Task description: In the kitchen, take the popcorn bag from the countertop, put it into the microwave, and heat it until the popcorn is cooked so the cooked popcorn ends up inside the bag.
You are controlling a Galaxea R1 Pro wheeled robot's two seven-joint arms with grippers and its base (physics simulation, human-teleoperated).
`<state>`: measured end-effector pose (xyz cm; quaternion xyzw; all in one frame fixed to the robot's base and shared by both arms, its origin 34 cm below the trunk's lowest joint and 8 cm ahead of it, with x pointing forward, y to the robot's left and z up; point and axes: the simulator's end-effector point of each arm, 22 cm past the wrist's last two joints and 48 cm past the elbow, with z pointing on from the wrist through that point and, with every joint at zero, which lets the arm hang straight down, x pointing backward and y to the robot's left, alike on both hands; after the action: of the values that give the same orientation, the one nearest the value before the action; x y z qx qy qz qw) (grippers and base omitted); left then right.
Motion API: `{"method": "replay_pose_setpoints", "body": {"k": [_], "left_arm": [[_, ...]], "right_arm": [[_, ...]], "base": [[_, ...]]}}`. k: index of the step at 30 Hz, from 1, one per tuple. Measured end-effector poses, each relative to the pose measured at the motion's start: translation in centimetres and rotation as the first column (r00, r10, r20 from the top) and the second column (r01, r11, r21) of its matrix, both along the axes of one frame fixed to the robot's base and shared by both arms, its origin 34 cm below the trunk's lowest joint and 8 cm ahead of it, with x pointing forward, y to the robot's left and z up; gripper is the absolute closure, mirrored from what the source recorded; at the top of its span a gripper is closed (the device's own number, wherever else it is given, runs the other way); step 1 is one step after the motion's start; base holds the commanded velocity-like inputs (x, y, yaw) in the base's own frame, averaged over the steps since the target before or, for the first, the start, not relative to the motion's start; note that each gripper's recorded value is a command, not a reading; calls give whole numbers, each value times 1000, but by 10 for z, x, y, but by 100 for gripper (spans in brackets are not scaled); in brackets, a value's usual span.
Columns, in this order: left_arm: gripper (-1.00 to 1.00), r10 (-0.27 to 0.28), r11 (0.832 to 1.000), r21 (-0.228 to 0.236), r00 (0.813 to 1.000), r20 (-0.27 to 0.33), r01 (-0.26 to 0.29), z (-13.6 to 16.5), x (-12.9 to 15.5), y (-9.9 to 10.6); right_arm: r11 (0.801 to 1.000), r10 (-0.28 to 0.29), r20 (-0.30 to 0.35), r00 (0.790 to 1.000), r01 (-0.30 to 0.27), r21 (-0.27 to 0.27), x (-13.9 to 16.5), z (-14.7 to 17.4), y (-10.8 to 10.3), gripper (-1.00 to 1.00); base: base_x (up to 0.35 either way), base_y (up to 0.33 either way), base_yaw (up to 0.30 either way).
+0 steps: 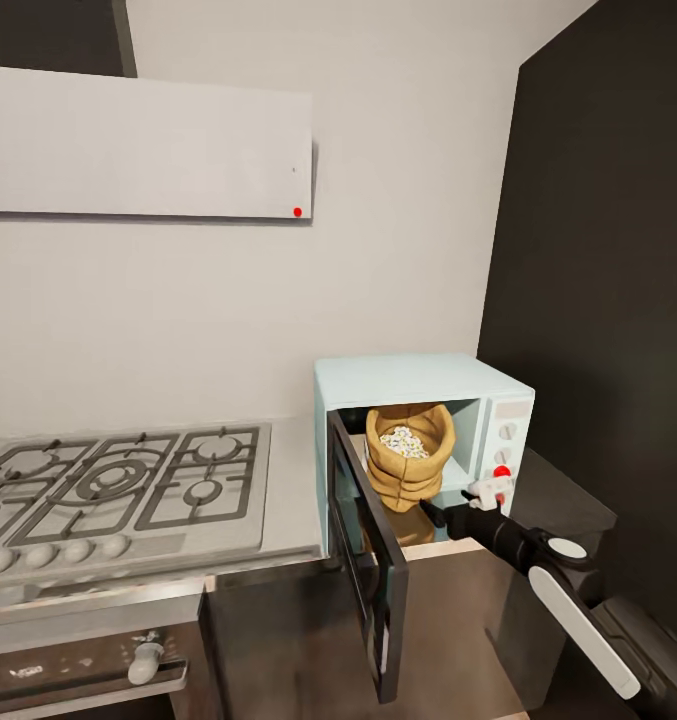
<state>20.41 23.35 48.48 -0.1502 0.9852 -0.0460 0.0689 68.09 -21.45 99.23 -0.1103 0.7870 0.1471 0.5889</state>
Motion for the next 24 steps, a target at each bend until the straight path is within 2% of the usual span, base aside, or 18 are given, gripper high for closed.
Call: {"method": "replay_pose_setpoints", "body": {"k": [7, 12, 19, 22, 24], "left_arm": [[-100, 0, 1000, 0, 1000, 0, 0, 0, 0, 0], [-100, 0, 1000, 0, 1000, 0, 0, 0, 0, 0], [-100, 0, 1000, 0, 1000, 0, 0, 0, 0, 0], [-100, 0, 1000, 0, 1000, 0, 0, 0, 0, 0], [-100, 0, 1000, 0, 1000, 0, 0, 0, 0, 0]], "right_arm": [[1000, -7, 7, 1000, 6, 1, 1, 1, 0, -100], [998, -7, 78, 997, 2, 61, 6, 13, 13, -100], [995, -23, 78, 997, 16, 96, 12, 0, 18, -100], [990, -24, 109, 994, 9, 139, 14, 6, 32, -100], [991, -33, 94, 995, 20, 131, 16, -9, 38, -100]], "base": [[0, 0, 0], [0, 0, 0], [0, 0, 0], [0, 0, 0], [0, 0, 0]]}}
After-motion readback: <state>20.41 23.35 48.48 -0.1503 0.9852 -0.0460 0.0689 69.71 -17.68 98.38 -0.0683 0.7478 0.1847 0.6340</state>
